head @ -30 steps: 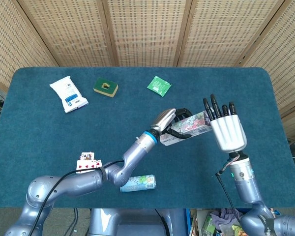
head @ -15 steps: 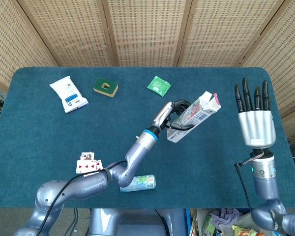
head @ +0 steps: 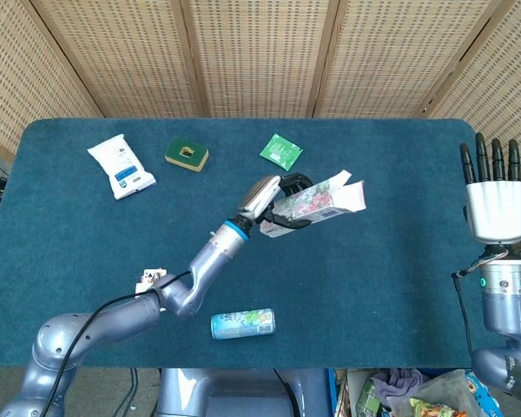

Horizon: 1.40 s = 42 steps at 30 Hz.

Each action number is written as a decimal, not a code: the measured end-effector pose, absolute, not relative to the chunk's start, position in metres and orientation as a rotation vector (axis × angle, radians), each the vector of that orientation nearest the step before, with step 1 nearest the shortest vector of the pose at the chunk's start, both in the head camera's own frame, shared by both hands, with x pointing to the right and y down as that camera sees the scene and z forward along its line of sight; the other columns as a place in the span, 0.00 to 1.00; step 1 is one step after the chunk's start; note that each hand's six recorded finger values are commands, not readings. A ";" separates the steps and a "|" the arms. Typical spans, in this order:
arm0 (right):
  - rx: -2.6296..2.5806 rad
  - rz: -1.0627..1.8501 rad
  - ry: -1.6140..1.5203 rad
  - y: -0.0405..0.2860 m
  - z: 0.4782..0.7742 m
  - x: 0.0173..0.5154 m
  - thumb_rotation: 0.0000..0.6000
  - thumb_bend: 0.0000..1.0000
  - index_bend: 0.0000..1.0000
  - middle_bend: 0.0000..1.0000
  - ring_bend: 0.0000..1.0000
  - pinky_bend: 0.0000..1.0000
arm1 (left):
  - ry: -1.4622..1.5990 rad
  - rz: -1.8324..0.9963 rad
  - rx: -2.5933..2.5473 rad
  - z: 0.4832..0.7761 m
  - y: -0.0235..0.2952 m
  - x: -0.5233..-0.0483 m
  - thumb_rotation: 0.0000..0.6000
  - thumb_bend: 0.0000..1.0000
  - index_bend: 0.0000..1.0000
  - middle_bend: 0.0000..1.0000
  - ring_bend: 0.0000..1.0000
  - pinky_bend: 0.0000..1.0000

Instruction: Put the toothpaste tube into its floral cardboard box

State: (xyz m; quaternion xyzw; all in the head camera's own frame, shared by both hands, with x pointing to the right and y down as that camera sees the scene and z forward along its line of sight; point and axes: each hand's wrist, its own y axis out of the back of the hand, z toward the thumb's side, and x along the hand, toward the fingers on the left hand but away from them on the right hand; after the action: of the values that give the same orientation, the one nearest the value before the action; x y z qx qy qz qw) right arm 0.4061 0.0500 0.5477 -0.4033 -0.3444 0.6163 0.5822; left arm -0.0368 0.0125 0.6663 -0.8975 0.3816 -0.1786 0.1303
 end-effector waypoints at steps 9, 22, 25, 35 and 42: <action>-1.004 1.513 -0.854 0.062 0.559 0.431 1.00 0.00 0.00 0.00 0.01 0.00 | 0.848 -0.818 -2.411 0.704 0.027 -0.137 1.00 0.23 0.55 0.53 0.47 0.49; -1.054 1.551 -0.858 0.070 0.571 0.438 1.00 0.00 0.00 0.00 0.01 0.00 | 0.694 -0.980 -2.279 0.732 0.045 -0.181 1.00 0.23 0.55 0.52 0.47 0.49; -1.056 1.554 -0.857 0.071 0.572 0.438 1.00 0.00 0.00 0.00 0.01 0.00 | 0.675 -1.002 -2.265 0.740 0.050 -0.182 1.00 0.23 0.55 0.51 0.47 0.49; -1.062 1.561 -0.855 0.072 0.575 0.440 1.00 0.00 0.00 0.00 0.01 0.00 | 0.623 -1.077 -2.218 0.763 0.061 -0.189 1.00 0.23 0.25 0.04 0.00 0.04; -1.067 1.557 -0.852 0.073 0.576 0.438 1.00 0.00 0.00 0.00 0.01 0.00 | 0.608 -1.117 -2.244 0.770 0.067 -0.192 1.00 0.23 0.00 0.00 0.00 0.00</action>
State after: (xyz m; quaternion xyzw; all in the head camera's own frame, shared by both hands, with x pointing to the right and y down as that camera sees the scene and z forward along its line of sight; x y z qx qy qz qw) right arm 0.4384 0.0729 0.5756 -0.4431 -0.3541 0.6466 0.5101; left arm -0.1924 0.0674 0.7699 -0.8359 0.2266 -0.4160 0.2773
